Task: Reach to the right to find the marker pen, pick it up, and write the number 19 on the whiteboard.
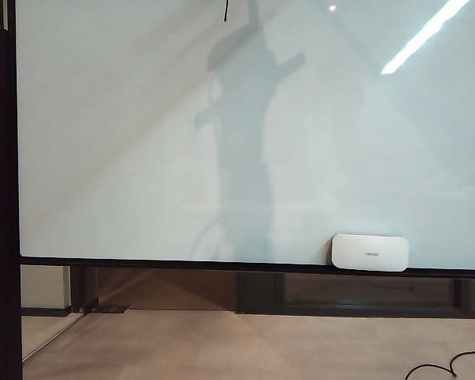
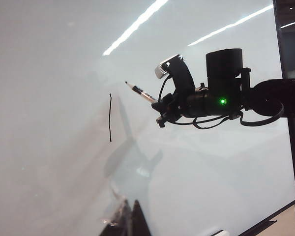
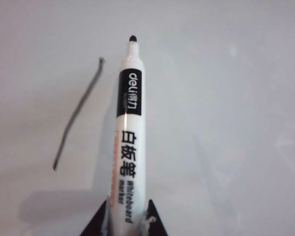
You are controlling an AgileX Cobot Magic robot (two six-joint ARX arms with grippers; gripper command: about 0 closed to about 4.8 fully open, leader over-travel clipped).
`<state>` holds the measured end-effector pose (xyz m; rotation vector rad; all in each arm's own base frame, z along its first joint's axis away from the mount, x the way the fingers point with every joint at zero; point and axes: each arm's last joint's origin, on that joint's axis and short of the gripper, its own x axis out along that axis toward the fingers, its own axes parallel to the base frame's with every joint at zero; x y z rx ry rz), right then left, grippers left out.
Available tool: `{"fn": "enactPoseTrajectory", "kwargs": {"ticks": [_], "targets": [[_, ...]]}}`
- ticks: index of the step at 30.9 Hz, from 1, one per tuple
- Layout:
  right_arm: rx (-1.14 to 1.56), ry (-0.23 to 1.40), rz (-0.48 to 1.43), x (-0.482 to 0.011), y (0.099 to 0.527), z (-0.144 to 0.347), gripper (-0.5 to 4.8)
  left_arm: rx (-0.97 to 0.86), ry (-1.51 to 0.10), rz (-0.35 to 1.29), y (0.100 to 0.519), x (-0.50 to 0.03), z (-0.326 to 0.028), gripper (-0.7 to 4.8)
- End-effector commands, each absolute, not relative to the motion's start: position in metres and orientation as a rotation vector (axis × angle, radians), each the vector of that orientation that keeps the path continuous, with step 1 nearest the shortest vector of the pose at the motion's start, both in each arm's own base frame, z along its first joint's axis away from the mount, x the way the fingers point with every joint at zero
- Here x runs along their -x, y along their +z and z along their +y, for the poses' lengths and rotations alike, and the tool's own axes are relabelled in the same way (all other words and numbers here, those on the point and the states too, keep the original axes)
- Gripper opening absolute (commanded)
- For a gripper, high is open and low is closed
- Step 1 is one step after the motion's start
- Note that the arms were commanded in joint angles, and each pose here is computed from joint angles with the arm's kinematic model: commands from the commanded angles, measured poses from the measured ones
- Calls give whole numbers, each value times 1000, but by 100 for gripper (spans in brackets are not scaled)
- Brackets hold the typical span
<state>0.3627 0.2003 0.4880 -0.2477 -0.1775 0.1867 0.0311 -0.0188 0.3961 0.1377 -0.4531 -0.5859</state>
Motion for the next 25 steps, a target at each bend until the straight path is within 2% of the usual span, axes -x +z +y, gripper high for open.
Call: {"fn": "enactPoseTrajectory", "kwargs": {"ticks": [1, 5, 12, 25], "targets": [[263, 174, -144, -361, 488, 198, -2, -142, -590, -464, 398, -30, -19, -5], [270, 200, -144, -362, 487, 196, -2, -141, -590, -458, 397, -30, -19, -5], [264, 103, -127, -363, 487, 193, -2, -141, -592, -439, 396, -31, -19, -5], [239, 64, -165, -362, 492, 192, -2, -141, -592, -438, 395, -31, -19, -5]]}}
